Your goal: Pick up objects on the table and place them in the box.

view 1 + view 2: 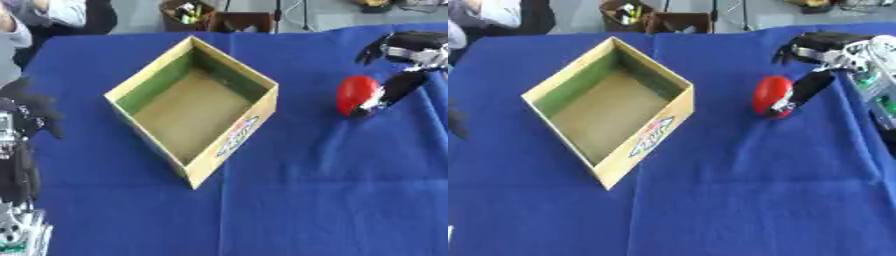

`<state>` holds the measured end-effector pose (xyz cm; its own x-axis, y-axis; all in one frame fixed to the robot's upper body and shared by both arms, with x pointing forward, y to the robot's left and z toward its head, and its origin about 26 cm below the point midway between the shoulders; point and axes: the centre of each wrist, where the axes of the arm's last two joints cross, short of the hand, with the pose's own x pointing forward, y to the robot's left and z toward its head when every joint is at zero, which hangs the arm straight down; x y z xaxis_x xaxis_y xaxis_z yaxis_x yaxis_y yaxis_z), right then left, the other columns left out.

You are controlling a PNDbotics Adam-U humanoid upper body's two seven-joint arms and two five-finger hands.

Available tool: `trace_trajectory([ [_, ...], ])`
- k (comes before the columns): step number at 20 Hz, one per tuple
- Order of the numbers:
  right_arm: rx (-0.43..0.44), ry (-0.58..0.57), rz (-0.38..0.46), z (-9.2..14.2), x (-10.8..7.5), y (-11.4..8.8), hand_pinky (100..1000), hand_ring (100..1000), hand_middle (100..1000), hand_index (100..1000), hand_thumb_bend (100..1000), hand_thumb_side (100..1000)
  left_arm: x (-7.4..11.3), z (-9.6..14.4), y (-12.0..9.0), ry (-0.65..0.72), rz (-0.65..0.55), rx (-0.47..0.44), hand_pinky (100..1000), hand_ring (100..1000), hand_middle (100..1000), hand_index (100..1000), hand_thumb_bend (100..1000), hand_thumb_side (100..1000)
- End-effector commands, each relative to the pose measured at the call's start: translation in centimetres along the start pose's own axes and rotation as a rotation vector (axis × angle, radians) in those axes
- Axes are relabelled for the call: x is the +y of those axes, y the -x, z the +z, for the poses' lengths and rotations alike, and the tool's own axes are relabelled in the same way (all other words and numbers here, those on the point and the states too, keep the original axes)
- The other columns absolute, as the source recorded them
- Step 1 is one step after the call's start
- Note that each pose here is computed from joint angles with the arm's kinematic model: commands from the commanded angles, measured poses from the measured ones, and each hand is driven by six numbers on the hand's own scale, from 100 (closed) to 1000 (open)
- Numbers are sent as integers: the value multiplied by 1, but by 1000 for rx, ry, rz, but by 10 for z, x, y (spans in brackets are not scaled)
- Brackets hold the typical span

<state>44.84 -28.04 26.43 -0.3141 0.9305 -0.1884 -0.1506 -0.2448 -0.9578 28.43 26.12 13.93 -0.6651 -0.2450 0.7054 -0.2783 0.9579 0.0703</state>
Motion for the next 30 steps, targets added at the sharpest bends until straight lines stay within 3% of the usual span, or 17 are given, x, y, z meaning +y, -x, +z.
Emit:
trace_trajectory([
  [1, 37, 22, 34, 3, -6, 5, 771, 858, 741, 865, 872, 598, 0, -5, -6, 7, 4, -31, 295, 459, 519, 774, 100, 914],
  [14, 36, -13, 32, -2, 3, 7, 725, 813, 679, 823, 823, 598, -1, -5, -7, 13, 5, -31, 295, 460, 520, 774, 100, 914],
  [21, 25, -4, -1, -3, 6, 6, 700, 716, 626, 791, 780, 579, -1, -5, -6, 14, 3, -29, 295, 460, 520, 773, 100, 913],
  [25, 32, -6, -16, -4, 8, 6, 678, 652, 598, 771, 738, 556, -1, -5, -6, 14, 1, -28, 294, 460, 521, 773, 100, 912],
  [30, 37, 2, -26, -4, 9, 7, 652, 606, 559, 746, 614, 542, -1, -5, -6, 16, -2, -29, 295, 460, 521, 773, 100, 911],
])
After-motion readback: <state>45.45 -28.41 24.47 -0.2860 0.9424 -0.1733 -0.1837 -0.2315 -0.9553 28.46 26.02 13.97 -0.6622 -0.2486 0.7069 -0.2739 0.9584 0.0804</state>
